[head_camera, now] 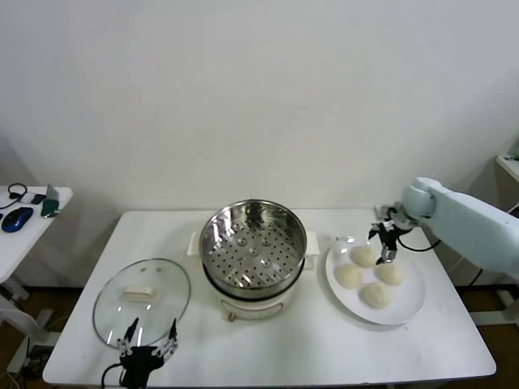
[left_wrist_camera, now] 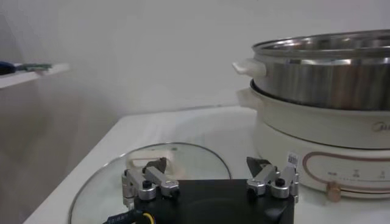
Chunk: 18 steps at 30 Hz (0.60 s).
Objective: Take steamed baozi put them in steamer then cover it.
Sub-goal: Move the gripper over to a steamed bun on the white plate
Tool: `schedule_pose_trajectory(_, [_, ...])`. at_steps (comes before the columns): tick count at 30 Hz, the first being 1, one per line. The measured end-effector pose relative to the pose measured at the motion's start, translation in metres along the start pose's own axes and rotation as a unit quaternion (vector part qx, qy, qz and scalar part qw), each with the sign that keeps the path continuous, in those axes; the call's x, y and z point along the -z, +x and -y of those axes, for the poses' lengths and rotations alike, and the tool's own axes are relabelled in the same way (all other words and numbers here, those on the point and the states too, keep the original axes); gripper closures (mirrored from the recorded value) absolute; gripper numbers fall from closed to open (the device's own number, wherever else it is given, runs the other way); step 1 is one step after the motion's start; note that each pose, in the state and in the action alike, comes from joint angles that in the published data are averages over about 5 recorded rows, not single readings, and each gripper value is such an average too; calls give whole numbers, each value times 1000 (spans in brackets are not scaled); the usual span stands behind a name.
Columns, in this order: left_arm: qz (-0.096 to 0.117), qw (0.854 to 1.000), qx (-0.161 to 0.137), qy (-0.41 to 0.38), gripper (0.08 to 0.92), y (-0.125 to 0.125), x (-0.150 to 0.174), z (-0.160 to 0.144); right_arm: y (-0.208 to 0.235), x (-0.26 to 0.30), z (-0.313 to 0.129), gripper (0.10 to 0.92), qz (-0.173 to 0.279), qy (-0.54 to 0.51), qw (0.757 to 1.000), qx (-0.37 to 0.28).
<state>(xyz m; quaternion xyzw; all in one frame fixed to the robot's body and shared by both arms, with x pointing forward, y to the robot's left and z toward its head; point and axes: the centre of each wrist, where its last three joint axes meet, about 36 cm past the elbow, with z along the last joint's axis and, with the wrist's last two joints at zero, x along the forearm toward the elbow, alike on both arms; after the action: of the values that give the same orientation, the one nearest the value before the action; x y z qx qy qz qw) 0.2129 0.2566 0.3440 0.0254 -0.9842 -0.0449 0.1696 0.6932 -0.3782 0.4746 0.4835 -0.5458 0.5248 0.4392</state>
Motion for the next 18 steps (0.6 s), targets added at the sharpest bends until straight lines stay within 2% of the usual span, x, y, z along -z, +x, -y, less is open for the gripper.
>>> schedule_pose_trajectory(8, [0, 1000, 1, 0, 177, 1, -3, -1, -18, 5, 4, 205, -10, -2, 1000, 5])
schedule_pose_trajectory(18, [1, 1000, 3, 0, 177, 0, -3, 0, -16, 8, 8, 296, -2, -4, 1000, 3])
